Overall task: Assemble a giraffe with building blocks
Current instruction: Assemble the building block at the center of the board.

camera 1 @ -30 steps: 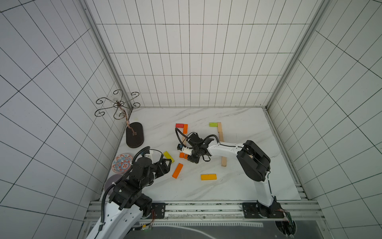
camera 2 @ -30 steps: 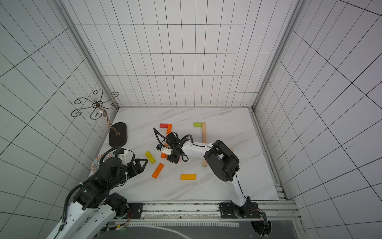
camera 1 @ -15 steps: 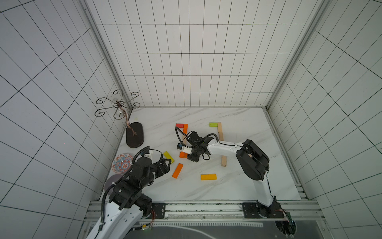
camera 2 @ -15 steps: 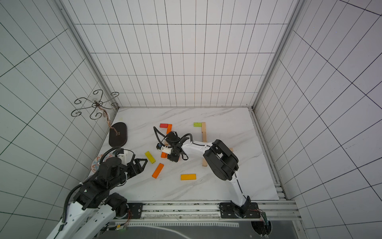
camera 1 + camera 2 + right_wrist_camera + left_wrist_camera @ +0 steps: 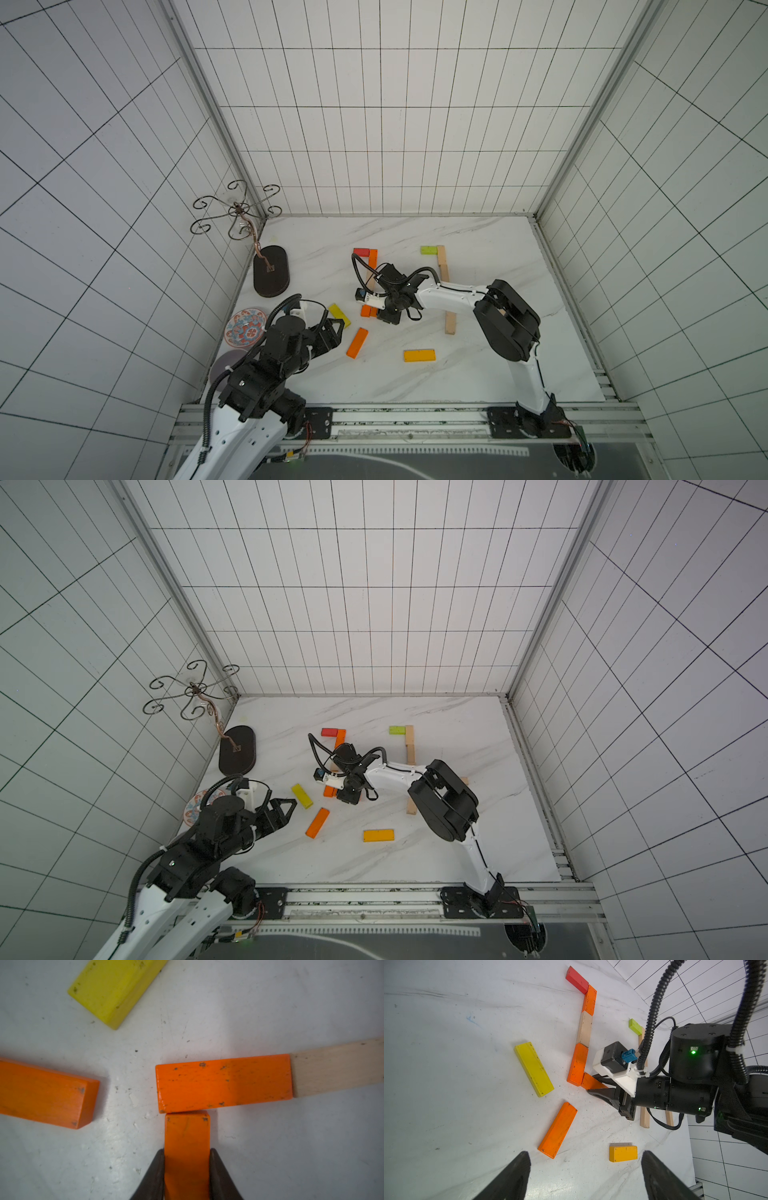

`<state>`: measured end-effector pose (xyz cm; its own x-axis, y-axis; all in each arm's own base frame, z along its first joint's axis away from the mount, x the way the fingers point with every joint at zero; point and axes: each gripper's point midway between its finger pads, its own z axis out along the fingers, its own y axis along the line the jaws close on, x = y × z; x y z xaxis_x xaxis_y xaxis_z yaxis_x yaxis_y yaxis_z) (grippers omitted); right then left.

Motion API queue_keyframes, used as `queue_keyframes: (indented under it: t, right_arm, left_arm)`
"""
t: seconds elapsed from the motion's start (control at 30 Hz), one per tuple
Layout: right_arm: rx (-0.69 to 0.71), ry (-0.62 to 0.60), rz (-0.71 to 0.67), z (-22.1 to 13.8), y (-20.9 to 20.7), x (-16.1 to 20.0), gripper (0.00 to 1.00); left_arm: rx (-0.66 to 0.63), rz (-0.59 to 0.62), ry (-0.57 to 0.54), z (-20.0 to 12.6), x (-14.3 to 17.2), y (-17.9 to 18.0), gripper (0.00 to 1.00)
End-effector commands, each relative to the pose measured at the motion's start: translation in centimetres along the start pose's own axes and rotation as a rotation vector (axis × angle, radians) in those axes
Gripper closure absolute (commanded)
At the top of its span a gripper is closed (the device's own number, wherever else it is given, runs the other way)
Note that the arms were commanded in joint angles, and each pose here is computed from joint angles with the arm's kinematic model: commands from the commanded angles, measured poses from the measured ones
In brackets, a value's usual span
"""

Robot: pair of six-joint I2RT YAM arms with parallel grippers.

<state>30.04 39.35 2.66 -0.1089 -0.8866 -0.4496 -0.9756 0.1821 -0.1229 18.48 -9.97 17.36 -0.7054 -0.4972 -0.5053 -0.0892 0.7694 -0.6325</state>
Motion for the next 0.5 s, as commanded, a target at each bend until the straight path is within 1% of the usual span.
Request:
queue_keyframes:
  t: [0.0, 0.47]
  right_arm:
    - [-0.013, 0.017, -0.036, 0.05, -0.83, -0.43, 0.70]
    - [-0.020, 0.024, -0.054, 0.16, -1.07, -0.04, 0.66]
  left_arm:
    - [0.003, -0.004, -0.027, -0.21, -0.62, -0.21, 0.16]
    - [0.001, 0.001, -0.024, -0.13, -0.61, -0.18, 0.16]
